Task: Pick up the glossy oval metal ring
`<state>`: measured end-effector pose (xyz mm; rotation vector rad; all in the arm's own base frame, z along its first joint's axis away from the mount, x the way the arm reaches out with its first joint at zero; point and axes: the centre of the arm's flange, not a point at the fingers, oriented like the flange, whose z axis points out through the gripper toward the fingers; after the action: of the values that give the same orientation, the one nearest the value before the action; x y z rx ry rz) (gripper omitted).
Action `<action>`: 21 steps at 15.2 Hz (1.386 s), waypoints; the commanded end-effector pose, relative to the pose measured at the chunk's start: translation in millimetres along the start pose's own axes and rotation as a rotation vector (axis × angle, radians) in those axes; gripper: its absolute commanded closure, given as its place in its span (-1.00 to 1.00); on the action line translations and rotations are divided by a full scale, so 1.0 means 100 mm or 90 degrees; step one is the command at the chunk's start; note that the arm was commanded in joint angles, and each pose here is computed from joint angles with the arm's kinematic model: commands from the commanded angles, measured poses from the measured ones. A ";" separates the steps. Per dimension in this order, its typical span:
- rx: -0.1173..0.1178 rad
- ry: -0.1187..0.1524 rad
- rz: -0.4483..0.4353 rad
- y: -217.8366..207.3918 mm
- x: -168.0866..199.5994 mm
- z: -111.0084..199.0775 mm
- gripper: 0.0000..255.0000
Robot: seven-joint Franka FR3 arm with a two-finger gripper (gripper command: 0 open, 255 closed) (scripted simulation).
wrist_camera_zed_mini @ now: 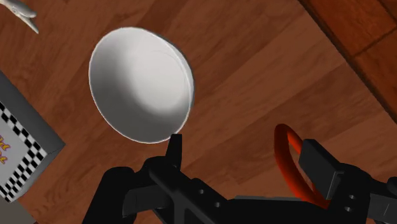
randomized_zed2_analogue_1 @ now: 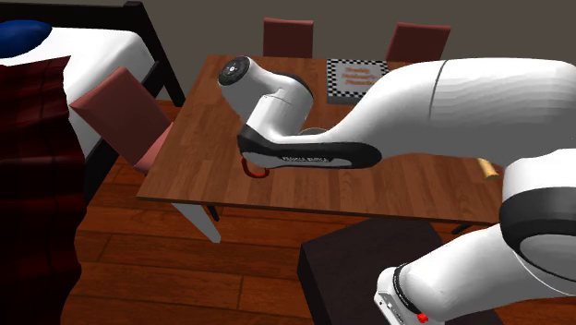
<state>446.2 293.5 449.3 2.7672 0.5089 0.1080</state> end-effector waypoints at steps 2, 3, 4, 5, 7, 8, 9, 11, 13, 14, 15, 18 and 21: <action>-0.028 0.010 -0.039 -0.35 0.21 0.15 -1.00; -0.037 0.013 -0.051 -0.47 0.28 0.20 -1.00; -0.046 0.016 -0.064 -0.58 0.35 0.25 -1.00; -0.052 0.017 -0.072 -0.66 0.39 0.28 -1.00; -0.052 0.017 -0.072 -0.69 0.39 0.38 -1.00; -0.052 0.017 -0.072 -0.71 0.39 0.43 -1.00; -0.052 0.017 -0.072 -0.73 0.38 0.48 -1.00; -0.052 0.017 -0.072 -0.76 0.38 0.58 -1.00; -0.052 0.017 -0.072 -0.79 0.38 0.66 -1.00; -0.052 0.017 -0.072 -0.79 0.38 0.66 -1.00; -0.052 0.017 -0.072 -0.79 0.39 0.65 1.00; -0.052 0.017 -0.072 -0.79 0.39 0.65 1.00; -0.052 0.017 -0.072 -0.78 0.39 0.65 1.00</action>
<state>464.9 357.3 363.3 2.6550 0.6514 0.1383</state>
